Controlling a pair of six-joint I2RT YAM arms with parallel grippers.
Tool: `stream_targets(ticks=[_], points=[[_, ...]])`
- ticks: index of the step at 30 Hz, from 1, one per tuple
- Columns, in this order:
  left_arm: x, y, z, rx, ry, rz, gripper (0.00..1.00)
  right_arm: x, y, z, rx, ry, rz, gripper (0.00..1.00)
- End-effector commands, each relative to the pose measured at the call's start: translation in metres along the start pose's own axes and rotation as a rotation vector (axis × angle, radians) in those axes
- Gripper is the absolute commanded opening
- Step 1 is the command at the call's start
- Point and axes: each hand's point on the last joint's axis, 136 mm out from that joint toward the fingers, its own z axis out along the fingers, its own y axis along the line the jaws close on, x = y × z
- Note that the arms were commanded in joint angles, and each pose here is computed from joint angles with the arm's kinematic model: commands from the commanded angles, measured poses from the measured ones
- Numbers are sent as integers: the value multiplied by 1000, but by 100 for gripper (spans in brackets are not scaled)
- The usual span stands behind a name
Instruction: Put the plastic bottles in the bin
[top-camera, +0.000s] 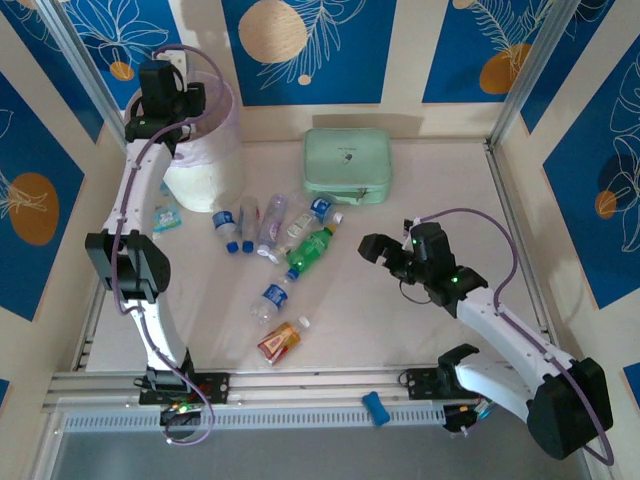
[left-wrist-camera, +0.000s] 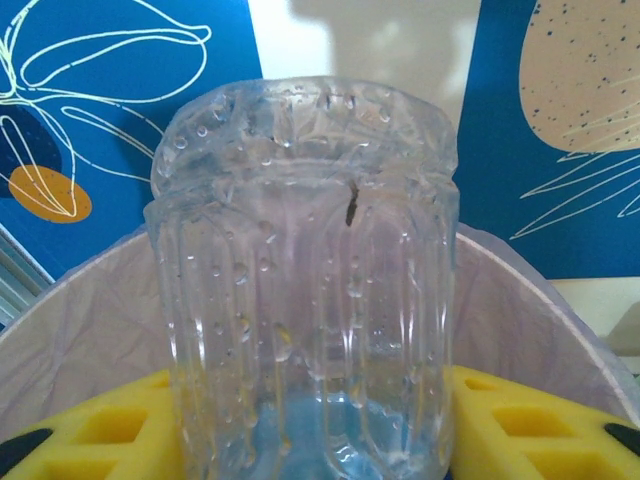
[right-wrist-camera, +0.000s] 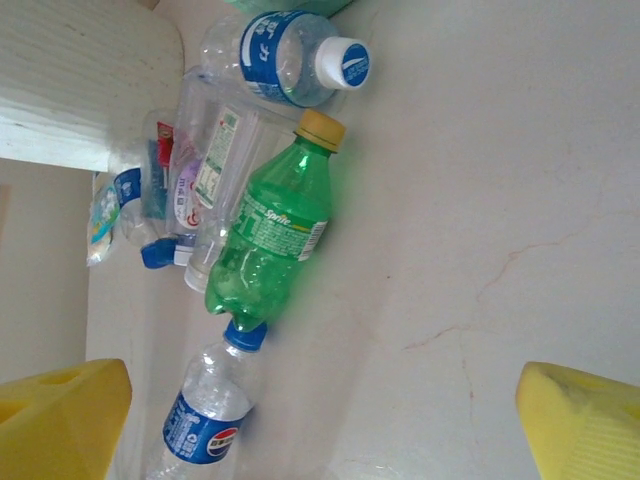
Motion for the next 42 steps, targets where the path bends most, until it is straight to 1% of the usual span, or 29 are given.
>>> stream_targets(ticks=[1,2,4,5,7,9,16,21,24,26,29,33,37,42], points=[[7,9,5,-19,15,8,53,0,-8,-2,23,-12,8,99],[6,9,5,-18,15,6,59,0,-8,-3,23,-12,8,99],[5,10,4,-20,11,-2,81,-2,-7,-2,19,-12,8,99],[3,10,3,-22,8,-6,88,-2,-6,-2,16,-10,9,99],[-2,10,-1,-21,-4,-12,93,-2,-5,-1,11,-8,9,99],[-6,10,-4,-15,-13,-18,100,-2,-4,0,10,-4,10,99],[-25,4,-26,32,-45,-70,100,-1,-1,5,-5,17,11,99],[-36,-15,-57,151,-47,-135,100,0,2,10,-13,32,13,99],[-33,-28,-79,220,-39,-183,100,1,2,17,-20,42,21,99],[-25,-40,-96,277,-40,-229,100,2,3,22,-29,51,29,99],[-3,-60,-119,369,-37,-295,100,4,6,30,-38,60,36,99],[40,-87,-147,449,8,-329,100,8,10,40,-32,70,23,99],[91,-112,-172,514,101,-343,100,13,13,50,-25,97,22,99],[158,-147,-203,595,256,-290,100,17,19,60,-12,115,10,99]])
